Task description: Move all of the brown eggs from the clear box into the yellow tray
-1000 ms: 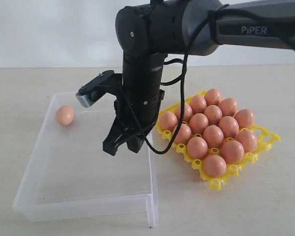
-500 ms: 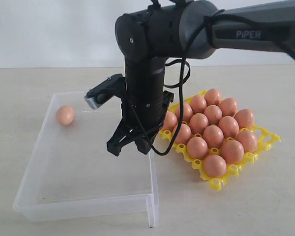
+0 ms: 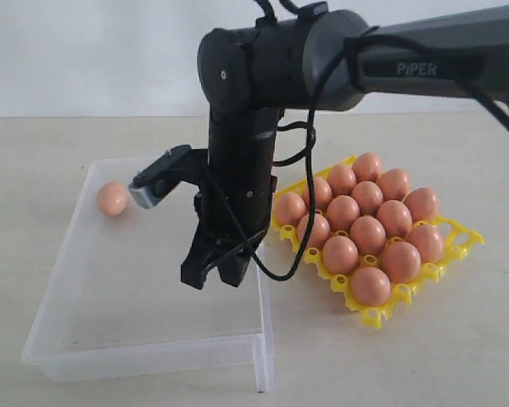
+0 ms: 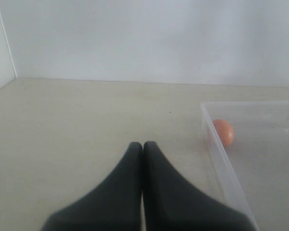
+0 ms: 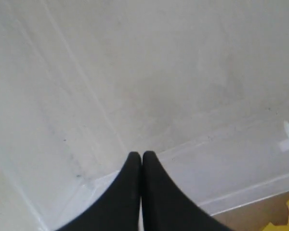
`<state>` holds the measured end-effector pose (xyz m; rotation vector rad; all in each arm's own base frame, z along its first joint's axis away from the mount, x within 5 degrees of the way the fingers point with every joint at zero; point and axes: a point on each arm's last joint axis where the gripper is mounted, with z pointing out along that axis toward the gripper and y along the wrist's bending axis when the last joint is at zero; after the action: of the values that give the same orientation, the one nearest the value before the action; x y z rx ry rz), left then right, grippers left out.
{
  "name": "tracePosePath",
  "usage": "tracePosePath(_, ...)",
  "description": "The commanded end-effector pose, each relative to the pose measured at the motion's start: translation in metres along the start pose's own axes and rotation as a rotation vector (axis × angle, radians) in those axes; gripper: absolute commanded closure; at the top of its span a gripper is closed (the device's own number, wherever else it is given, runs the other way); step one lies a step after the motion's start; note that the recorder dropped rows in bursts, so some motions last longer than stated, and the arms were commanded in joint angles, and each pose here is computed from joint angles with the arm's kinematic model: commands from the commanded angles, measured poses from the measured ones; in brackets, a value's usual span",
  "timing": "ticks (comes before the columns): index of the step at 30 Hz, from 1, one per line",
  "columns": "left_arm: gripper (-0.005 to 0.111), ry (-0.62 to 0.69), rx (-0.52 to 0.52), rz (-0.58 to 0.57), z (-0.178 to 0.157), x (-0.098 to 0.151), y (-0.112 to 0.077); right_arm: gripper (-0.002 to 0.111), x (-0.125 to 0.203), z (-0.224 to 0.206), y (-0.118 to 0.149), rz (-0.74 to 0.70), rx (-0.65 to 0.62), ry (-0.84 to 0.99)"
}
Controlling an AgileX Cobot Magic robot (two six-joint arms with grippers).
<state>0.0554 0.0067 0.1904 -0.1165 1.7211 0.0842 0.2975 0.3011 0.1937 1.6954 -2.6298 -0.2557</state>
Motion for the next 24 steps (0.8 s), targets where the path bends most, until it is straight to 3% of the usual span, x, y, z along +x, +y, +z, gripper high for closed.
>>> tracePosePath(1,0.111,-0.008,0.004,-0.004,-0.001,-0.002,0.0,0.109,0.011,0.008,-0.004,0.073,0.04,0.073)
tracePosePath(8,0.111,-0.008,0.004,-0.004,-0.001,-0.002,0.0,0.109,0.038,0.022,0.004,0.118,0.021,0.168)
tracePosePath(14,0.111,-0.008,0.004,-0.004,-0.001,-0.002,0.0,0.109,0.044,0.006,0.006,0.092,0.053,0.151)
tracePosePath(21,0.111,-0.008,0.004,-0.004,-0.001,-0.002,0.0,0.106,0.003,-0.006,-0.01,0.055,0.236,-0.337)
tracePosePath(24,0.111,-0.008,0.004,-0.004,-0.001,-0.002,0.0,0.087,-0.012,-0.013,-0.012,0.141,0.232,-0.494)
